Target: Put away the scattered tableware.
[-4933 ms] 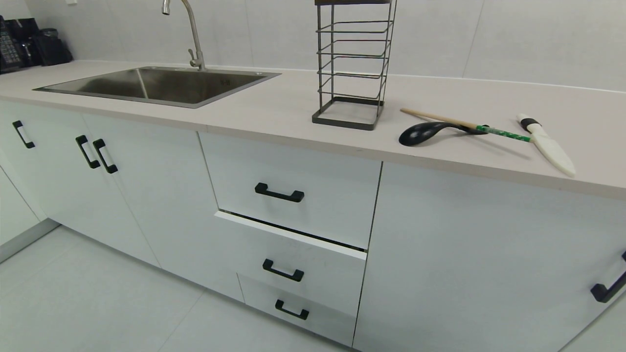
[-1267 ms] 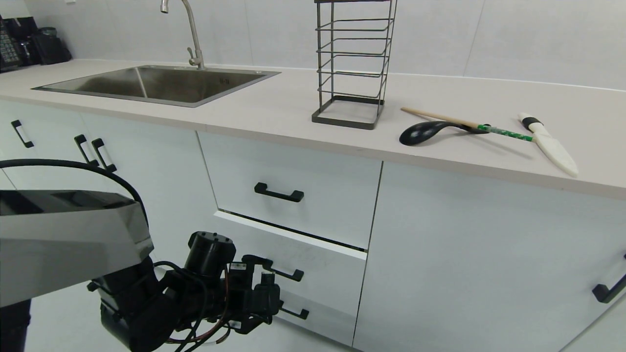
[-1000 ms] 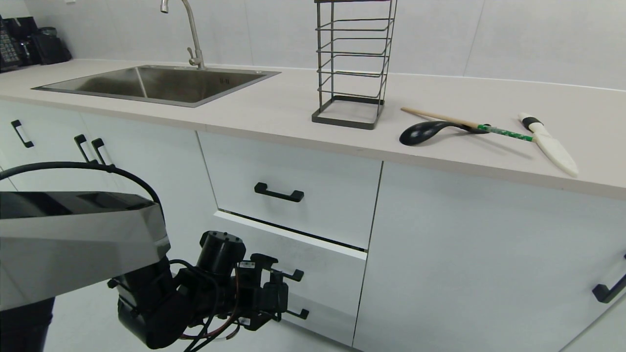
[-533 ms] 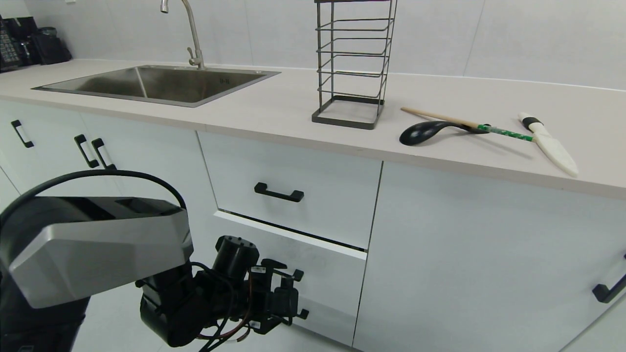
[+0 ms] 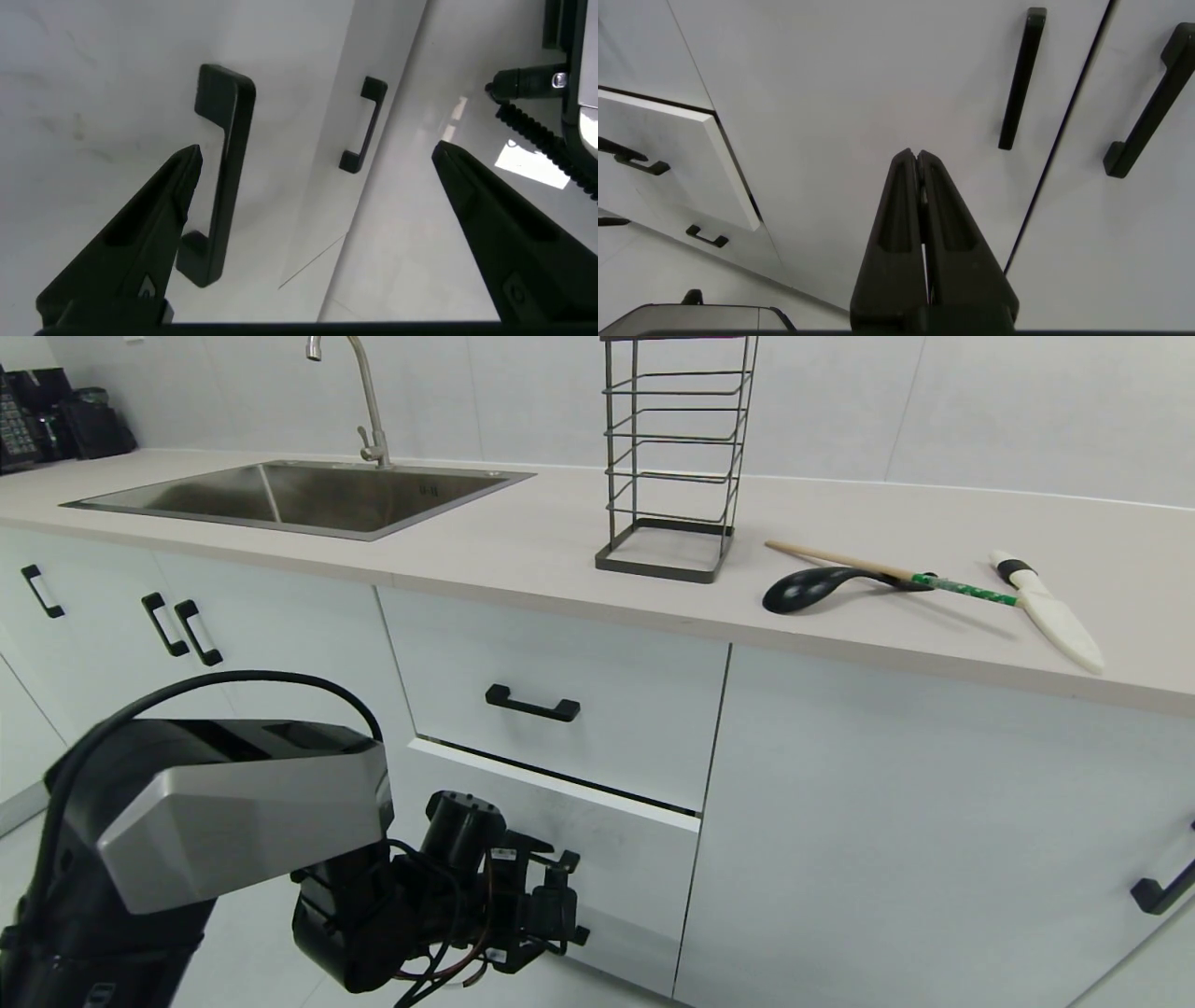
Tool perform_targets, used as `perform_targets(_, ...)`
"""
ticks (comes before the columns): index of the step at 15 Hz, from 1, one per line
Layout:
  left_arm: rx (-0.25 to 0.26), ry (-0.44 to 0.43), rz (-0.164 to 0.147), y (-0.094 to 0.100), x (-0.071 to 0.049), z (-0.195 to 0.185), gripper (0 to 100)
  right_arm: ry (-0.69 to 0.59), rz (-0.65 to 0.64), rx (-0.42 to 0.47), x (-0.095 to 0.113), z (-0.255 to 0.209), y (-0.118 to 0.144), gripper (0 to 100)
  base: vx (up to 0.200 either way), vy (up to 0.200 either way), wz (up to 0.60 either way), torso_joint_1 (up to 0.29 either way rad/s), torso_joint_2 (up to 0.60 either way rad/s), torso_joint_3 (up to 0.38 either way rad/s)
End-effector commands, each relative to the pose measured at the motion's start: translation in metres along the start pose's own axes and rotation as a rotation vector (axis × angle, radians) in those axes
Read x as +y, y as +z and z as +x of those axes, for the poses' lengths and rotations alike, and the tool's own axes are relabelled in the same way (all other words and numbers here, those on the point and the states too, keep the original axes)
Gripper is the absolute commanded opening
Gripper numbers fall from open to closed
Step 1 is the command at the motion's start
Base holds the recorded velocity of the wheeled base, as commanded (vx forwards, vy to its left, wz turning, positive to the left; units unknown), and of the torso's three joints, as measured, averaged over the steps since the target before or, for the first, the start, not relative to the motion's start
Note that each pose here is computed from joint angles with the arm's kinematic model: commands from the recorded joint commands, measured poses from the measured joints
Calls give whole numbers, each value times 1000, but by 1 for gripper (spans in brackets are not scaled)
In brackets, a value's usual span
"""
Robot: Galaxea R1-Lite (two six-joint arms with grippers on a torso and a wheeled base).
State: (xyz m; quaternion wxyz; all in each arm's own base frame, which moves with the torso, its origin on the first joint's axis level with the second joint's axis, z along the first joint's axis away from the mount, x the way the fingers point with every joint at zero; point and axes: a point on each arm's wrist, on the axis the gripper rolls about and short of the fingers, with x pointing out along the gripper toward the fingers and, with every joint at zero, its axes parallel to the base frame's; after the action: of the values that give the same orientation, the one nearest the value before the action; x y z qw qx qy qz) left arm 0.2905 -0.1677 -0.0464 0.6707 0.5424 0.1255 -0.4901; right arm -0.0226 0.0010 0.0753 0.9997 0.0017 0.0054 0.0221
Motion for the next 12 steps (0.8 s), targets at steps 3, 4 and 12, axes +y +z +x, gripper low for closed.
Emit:
perform_targets(3,9,-24,-9,-5,-8,7,100,0,0,2,0,0,0,0,0,0,0,0,0,0)
perform_targets(4,12,-28,-13,-5,-9,8,100,0,0,2,0,0,0,0,0,0,0,0,0,0)
perform_targets(12,25,-74,-42,-6,-22,0,100,0,0,2,0,0,0,0,0,0,0,0,0,0)
